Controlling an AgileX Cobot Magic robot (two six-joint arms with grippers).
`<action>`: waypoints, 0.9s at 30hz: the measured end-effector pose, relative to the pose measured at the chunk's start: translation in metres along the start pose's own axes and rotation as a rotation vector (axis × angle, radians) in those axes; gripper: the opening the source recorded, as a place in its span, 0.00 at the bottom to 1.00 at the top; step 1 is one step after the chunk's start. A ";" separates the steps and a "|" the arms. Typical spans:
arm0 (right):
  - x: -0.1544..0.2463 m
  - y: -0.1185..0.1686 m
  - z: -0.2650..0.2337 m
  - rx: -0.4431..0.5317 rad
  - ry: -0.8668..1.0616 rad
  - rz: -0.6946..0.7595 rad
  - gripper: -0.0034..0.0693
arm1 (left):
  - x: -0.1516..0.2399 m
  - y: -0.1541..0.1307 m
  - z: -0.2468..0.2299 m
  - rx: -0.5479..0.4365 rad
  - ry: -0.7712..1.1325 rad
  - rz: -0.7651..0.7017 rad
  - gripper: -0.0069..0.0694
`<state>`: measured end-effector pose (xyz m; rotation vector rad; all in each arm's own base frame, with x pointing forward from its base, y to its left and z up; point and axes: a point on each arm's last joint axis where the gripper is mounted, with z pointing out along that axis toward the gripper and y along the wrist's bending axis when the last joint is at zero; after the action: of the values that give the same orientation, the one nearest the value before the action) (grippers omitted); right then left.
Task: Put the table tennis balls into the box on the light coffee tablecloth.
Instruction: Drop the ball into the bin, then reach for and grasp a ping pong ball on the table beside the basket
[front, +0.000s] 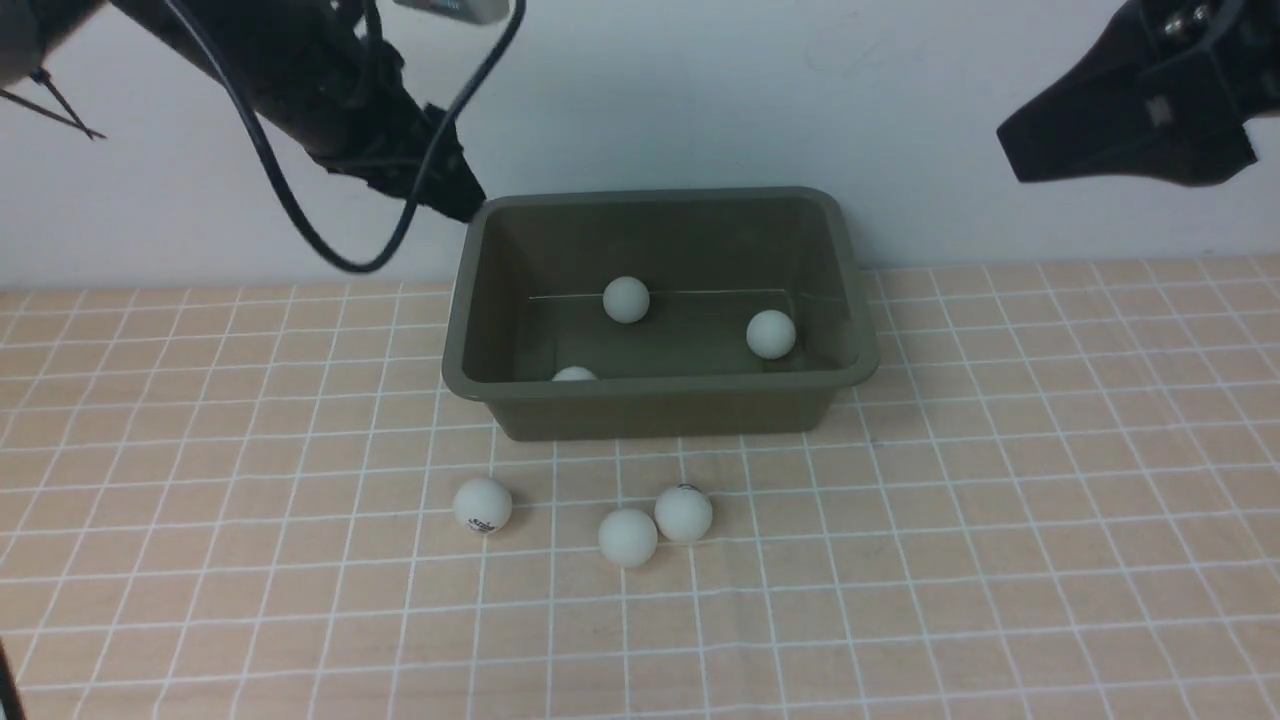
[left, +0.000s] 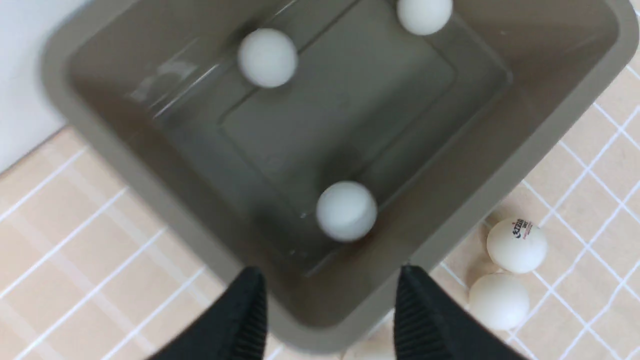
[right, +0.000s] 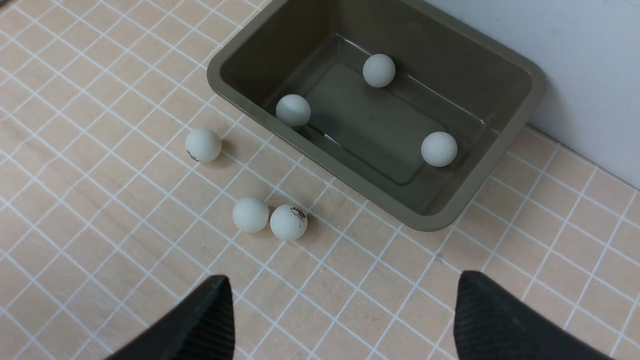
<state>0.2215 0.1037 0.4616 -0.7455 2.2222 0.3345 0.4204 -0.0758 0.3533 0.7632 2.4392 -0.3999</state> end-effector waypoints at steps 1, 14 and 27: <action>0.000 0.000 0.000 0.000 0.000 -0.007 0.78 | -0.004 -0.001 -0.013 -0.037 -0.015 -0.039 0.36; 0.000 0.000 0.000 0.001 0.000 -0.018 0.78 | 0.024 -0.038 -0.091 -0.154 -0.053 -0.296 0.00; 0.000 0.000 0.000 0.000 0.000 -0.020 0.78 | 0.161 -0.091 -0.036 0.094 0.238 -0.234 0.01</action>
<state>0.2215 0.1037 0.4616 -0.7674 2.2132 0.3246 0.2410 -0.0631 0.2989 0.5935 2.7625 -0.5430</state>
